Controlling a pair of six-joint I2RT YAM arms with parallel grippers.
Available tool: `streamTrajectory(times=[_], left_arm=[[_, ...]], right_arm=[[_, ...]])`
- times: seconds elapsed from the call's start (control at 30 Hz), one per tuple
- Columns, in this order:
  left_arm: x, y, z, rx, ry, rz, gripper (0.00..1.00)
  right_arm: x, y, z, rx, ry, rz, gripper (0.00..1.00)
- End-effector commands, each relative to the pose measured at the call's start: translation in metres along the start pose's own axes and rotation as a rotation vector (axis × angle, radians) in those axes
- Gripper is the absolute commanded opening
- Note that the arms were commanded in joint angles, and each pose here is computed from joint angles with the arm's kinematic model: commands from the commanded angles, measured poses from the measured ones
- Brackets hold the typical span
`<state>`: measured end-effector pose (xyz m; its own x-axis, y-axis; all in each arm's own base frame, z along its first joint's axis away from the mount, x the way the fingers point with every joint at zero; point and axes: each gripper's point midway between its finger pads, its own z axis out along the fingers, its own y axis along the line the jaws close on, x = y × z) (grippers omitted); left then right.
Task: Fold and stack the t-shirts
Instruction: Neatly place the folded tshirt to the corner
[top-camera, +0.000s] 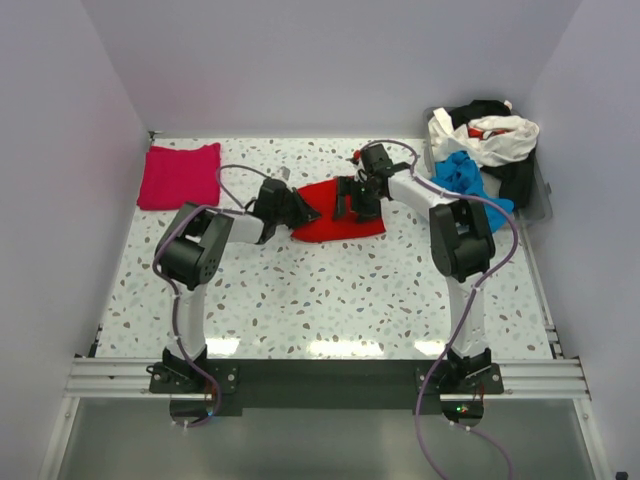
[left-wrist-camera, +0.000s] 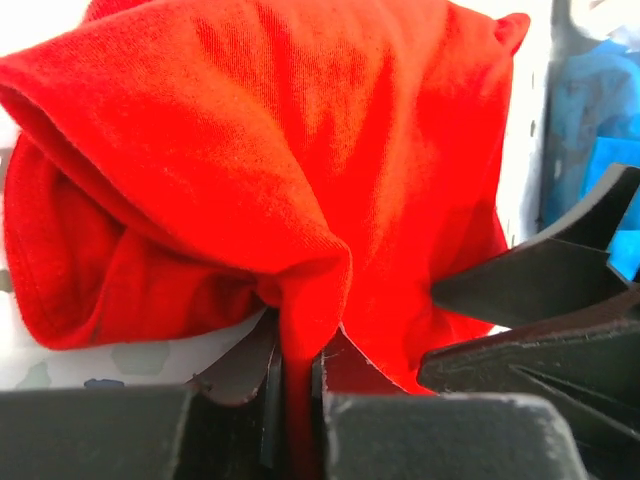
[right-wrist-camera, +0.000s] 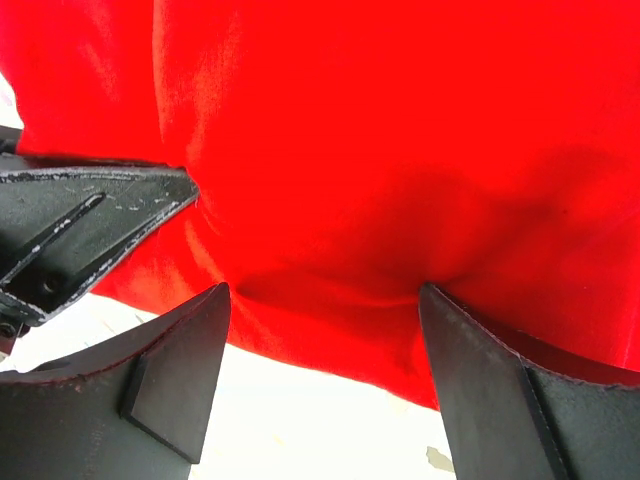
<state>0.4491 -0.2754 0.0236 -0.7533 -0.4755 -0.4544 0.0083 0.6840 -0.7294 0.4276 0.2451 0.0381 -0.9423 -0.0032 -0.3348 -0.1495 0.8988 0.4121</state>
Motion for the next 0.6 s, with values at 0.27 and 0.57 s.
streamTrajectory(times=[0.27, 0.57], left_arm=[[-0.064, 0.048, -0.033, -0.208, 0.028, 0.298, 0.0], [-0.133, 0.051, -0.074, -0.234, 0.1, 0.617, 0.0]], right_arm=[[0.014, 0.008, -0.045, 0.011, 0.013, -0.022, 0.85], [0.019, 0.018, -0.064, -0.025, 0.002, -0.033, 0.85]])
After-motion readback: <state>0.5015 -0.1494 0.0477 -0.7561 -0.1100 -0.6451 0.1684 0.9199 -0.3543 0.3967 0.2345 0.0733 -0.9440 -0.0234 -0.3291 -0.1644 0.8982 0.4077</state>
